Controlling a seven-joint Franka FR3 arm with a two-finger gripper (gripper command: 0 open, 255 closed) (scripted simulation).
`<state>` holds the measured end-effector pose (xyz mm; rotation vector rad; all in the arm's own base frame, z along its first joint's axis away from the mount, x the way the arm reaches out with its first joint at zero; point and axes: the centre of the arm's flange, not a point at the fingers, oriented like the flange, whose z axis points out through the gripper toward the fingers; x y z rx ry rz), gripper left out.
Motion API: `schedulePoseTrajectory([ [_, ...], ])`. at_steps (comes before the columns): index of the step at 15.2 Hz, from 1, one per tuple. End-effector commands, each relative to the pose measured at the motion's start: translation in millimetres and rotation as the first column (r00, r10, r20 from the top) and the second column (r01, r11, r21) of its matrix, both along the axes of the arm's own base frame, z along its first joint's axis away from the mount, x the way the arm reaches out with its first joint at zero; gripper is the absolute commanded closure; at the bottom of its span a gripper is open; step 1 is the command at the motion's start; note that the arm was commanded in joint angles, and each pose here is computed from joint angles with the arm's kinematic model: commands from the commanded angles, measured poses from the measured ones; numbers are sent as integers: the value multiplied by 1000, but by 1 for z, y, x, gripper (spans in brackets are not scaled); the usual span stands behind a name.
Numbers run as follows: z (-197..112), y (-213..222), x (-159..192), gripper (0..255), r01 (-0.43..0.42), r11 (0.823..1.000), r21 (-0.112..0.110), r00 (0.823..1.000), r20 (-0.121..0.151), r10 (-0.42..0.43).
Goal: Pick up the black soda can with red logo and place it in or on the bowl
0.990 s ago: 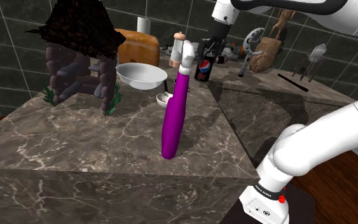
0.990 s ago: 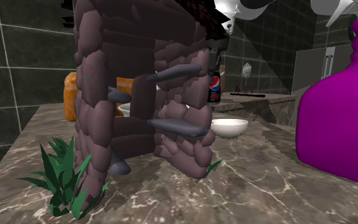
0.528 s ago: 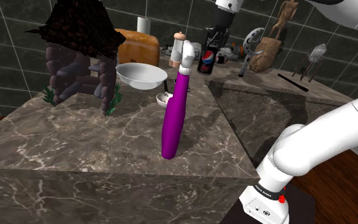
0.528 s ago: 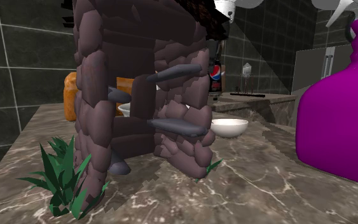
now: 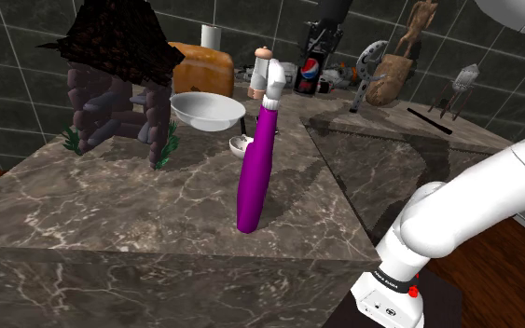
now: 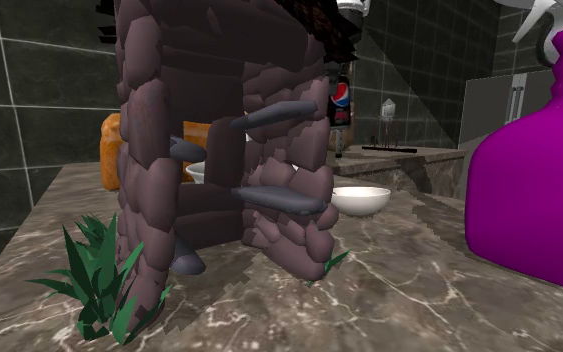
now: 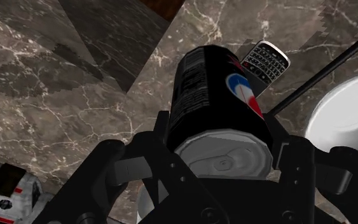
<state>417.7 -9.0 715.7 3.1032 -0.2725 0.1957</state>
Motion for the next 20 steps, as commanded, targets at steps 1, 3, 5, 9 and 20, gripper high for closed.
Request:
schedulePoseTrajectory([
  [1, 12, 1, 1, 255, 0, 1000, 0, 1000, 0, 0],
  [3, 15, 12, 8, 255, 0, 1000, 0, 1000, 0, 0],
  [5, 18, 35, 21, 255, 0, 1000, 0, 1000, 0, 0],
  [9, 22, 81, 47, 255, 0, 1000, 0, 1000, 0, 0],
  [20, 35, 207, 118, 255, 0, 1000, 0, 1000, 0, 0],
])
